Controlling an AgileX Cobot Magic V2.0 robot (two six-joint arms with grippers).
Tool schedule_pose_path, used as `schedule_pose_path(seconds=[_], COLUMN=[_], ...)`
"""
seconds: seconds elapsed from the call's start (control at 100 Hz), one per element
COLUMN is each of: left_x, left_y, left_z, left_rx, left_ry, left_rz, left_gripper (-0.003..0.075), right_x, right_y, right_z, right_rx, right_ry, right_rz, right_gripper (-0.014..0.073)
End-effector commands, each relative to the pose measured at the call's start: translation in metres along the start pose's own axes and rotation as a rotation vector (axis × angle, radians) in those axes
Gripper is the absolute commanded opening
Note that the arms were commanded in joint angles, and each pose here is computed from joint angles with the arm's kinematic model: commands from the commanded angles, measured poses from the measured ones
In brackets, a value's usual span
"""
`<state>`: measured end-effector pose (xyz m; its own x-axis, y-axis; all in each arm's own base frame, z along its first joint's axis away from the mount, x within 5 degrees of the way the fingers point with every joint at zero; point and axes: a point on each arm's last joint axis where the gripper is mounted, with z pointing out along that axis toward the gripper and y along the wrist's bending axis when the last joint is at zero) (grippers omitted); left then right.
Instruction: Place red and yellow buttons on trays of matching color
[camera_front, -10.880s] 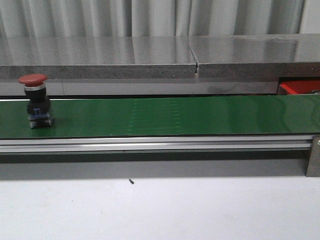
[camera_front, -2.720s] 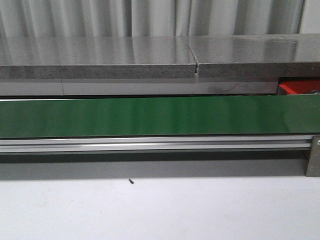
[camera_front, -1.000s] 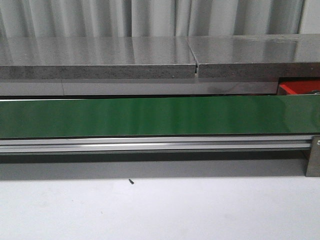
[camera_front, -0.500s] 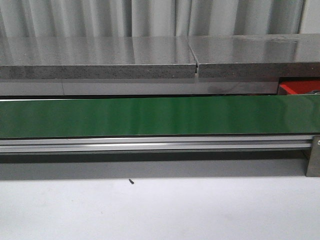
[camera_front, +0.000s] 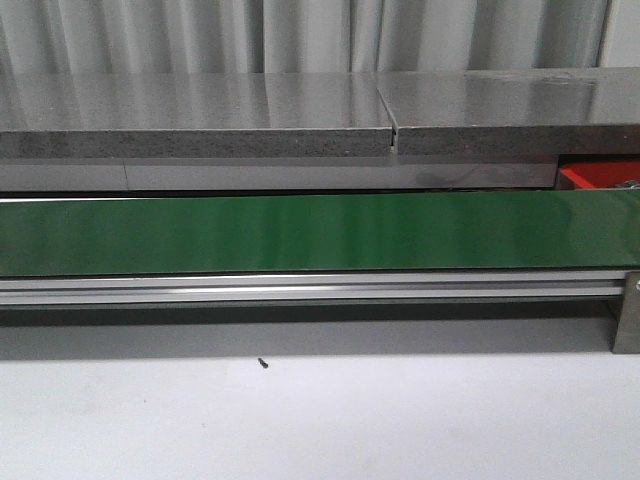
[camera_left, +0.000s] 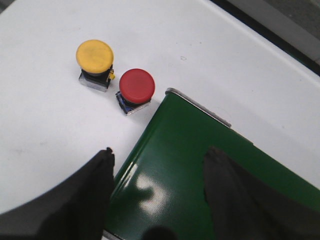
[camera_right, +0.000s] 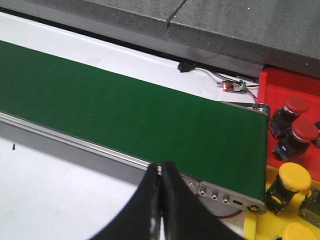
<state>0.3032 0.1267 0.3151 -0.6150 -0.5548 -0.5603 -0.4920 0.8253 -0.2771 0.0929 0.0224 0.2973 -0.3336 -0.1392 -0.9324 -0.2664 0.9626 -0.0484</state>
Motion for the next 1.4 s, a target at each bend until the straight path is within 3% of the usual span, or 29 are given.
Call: schedule_pose_path(seconds=[0.0, 0.22, 0.46, 0.82, 1.1, 1.39], left_x=[-0.019, -0.034, -0.051, -0.053, -0.061, -0.052], left_y=[0.002, 0.013, 0.014, 0.018, 0.018, 0.019], left_z=[0.001, 0.048, 0.073, 0.105, 0.114, 0.141], left_rx=[0.036, 0.022, 0.011, 0.015, 0.049, 0.051], left_ry=[-0.028, 0.161, 0.176, 0.222, 0.131, 0.175], left_rz=[-0.133, -0.325, -0.5, -0.556, -0.586, -0.619], left_gripper=[0.0399, 0.0398, 0.0398, 0.0398, 0.0398, 0.0398], right_x=[-0.014, -0.014, -0.014, -0.014, -0.014, -0.014], right_y=[-0.002, -0.002, -0.002, -0.002, -0.001, -0.001], right_z=[-0.004, -0.004, -0.004, -0.004, -0.004, -0.004], right_rx=[0.023, 0.023, 0.021, 0.021, 0.015, 0.014], right_ry=[-0.101, -0.1, -0.096, -0.095, -0.095, -0.093], right_rz=[-0.005, -0.005, -0.005, -0.005, 0.005, 0.006], right_gripper=[-0.0115, -0.0115, -0.0115, -0.0115, -0.0115, -0.0115])
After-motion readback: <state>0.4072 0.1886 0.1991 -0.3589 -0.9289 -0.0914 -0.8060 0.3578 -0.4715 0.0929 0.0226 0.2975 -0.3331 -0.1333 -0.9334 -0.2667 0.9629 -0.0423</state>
